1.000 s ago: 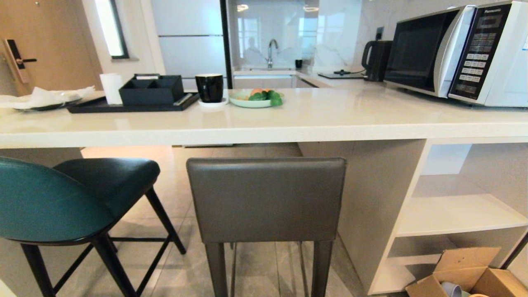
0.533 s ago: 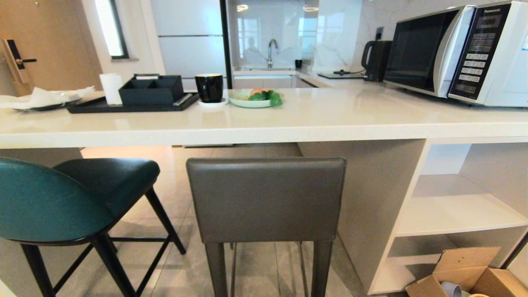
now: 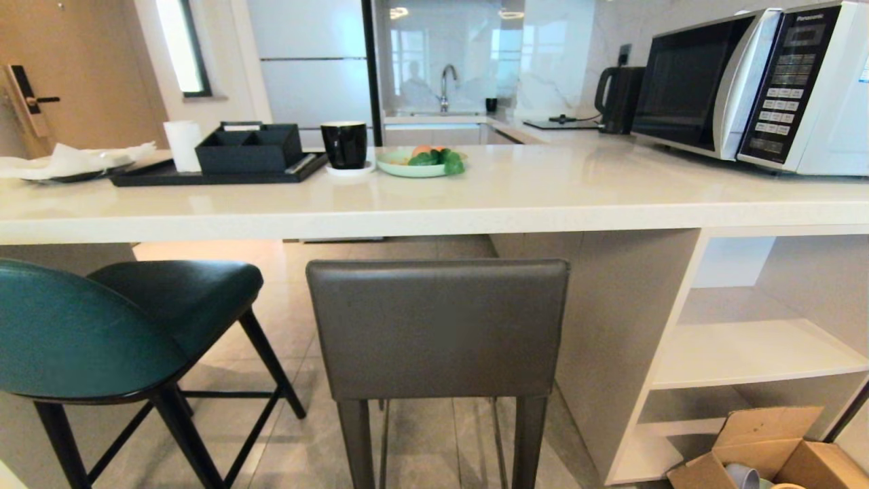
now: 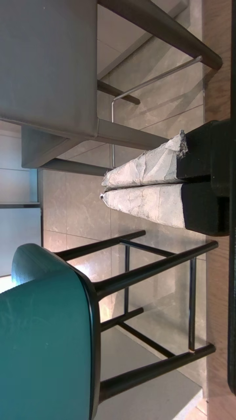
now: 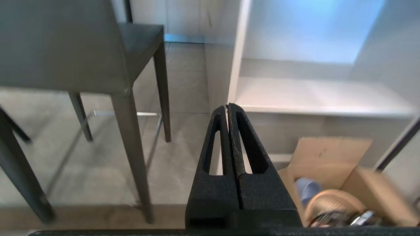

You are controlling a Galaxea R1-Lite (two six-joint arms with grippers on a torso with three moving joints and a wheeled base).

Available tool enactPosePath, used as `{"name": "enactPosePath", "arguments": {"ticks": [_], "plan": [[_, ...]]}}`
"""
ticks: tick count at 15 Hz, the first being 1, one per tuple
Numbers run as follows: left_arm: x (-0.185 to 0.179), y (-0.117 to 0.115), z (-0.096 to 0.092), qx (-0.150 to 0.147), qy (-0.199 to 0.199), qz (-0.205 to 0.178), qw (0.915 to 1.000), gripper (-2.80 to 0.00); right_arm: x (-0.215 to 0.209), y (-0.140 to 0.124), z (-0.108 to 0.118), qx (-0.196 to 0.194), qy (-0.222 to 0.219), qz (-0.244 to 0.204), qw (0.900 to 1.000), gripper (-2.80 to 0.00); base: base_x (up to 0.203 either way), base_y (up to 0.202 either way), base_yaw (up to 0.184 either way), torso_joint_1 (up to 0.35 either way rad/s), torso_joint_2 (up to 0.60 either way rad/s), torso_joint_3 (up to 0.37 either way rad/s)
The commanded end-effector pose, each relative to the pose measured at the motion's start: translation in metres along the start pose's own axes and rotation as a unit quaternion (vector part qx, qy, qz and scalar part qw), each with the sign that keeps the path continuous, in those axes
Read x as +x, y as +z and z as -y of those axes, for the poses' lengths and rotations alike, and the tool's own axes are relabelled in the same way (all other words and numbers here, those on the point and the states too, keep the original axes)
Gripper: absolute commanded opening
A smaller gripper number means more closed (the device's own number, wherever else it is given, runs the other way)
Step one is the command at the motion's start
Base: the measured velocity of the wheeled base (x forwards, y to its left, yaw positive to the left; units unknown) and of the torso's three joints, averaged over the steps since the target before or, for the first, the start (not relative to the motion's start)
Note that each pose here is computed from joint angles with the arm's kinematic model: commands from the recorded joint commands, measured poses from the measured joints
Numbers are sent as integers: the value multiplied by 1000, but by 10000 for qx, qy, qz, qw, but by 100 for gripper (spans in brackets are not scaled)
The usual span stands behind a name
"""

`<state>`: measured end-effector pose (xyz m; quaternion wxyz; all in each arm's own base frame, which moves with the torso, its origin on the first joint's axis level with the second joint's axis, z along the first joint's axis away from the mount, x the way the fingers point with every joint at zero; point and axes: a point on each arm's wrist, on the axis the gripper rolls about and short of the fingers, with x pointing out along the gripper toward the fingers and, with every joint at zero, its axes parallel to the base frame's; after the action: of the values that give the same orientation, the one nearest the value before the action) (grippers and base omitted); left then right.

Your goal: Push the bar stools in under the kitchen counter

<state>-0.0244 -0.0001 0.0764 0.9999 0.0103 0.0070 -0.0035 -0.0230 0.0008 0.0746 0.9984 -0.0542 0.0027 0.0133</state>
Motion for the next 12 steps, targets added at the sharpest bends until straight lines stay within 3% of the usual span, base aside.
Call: {"name": "enactPosePath", "arguments": {"ticks": [1, 9, 12], "plan": [[0, 0, 0, -22, 22, -22, 10000, -280, 0, 0, -1, -164, 112, -13, 9998, -280, 0, 0, 0, 0, 0, 0], [0, 0, 0, -103, 50, -7, 9999, -280, 0, -1, 0, -85, 85, -25, 9999, -280, 0, 0, 0, 0, 0, 0], [0, 0, 0, -103, 50, -7, 9999, -280, 0, 0, 0, -47, 71, -19, 10000, -280, -184, 0, 0, 1, 4, 2]]}}
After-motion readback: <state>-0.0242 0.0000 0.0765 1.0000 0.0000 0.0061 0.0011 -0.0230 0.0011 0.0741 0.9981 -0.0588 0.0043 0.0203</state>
